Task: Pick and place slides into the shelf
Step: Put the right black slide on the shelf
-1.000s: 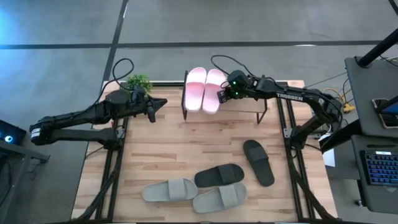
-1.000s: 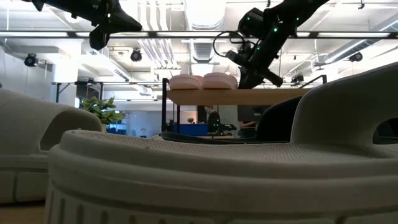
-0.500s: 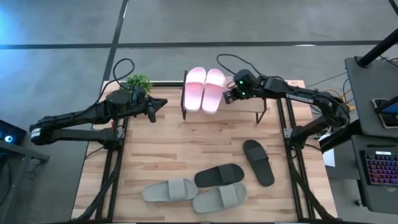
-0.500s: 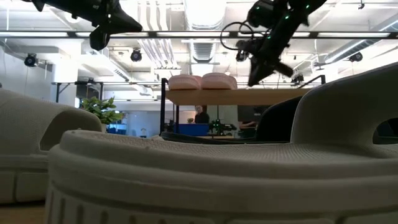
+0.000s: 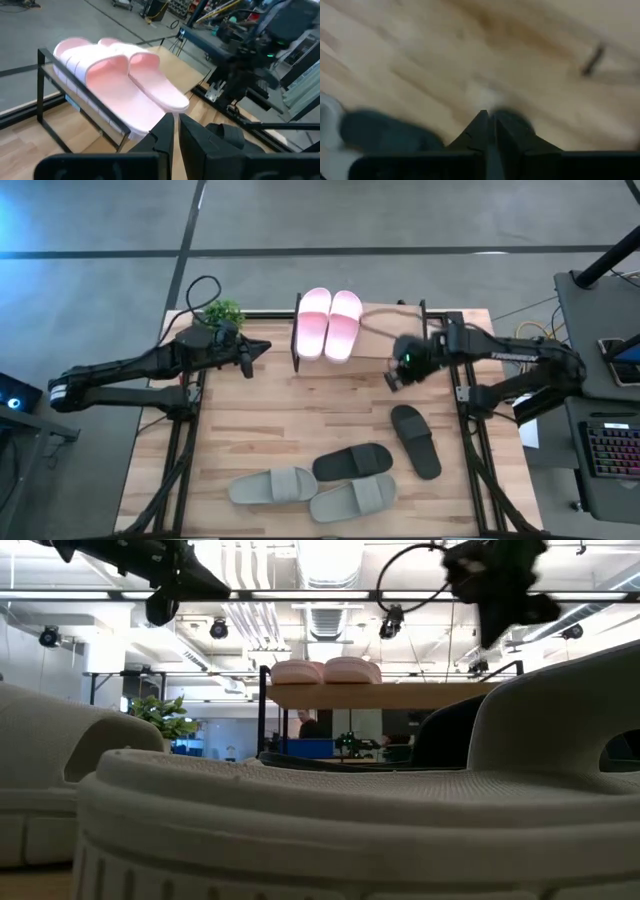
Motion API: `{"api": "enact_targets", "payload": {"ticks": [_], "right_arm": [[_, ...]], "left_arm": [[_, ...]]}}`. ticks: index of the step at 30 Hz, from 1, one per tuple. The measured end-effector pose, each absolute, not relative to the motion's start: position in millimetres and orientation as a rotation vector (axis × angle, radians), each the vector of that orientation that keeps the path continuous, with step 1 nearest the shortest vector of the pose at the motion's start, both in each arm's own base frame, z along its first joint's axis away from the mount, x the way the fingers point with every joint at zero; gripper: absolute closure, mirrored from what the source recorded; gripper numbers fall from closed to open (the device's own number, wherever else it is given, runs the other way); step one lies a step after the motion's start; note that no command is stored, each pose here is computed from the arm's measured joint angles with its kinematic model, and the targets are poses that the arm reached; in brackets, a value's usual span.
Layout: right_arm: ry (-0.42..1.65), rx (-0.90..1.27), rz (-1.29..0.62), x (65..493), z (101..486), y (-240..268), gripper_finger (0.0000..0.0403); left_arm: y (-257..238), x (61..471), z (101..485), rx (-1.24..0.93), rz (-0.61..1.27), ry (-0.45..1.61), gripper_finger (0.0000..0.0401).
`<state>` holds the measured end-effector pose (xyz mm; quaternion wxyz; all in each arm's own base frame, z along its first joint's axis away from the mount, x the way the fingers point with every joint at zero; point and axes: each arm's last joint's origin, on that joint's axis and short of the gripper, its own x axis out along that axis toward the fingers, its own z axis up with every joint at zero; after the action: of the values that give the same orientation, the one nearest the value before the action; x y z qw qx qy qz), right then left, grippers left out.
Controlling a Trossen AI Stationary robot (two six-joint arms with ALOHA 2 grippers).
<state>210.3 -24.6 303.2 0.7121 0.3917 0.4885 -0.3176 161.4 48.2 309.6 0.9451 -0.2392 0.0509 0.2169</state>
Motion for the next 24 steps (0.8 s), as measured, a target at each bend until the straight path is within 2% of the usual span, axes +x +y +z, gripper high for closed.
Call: {"api": "enact_targets", "payload": {"ticks": [3, 7, 12, 14, 17, 21, 24], "right_arm": [[1.149, 0.885, -0.739, 207, 300, 4, 0.0344], [1.114, 1.004, -0.812, 206, 295, 38, 0.0296], [0.966, 1.273, -1.075, 191, 279, 77, 0.0255], [0.895, 1.360, -1.165, 182, 271, 93, 0.0244], [0.948, 1.400, -1.144, 181, 258, 110, 0.0233], [0.951, 1.389, -1.135, 194, 238, 122, 0.0226], [0.964, 1.327, -1.204, 201, 221, 127, 0.0225]], "left_arm": [[49, 164, 306, -0.488, 0.443, 0.113, 0.0390], [49, 168, 300, -0.493, 0.432, 0.145, 0.0390], [49, 169, 292, -0.504, 0.418, 0.175, 0.0390], [49, 170, 292, -0.504, 0.418, 0.175, 0.0390], [49, 169, 290, -0.505, 0.416, 0.179, 0.0390], [49, 169, 291, -0.505, 0.415, 0.177, 0.0390], [49, 168, 291, -0.506, 0.408, 0.174, 0.0390]]}}
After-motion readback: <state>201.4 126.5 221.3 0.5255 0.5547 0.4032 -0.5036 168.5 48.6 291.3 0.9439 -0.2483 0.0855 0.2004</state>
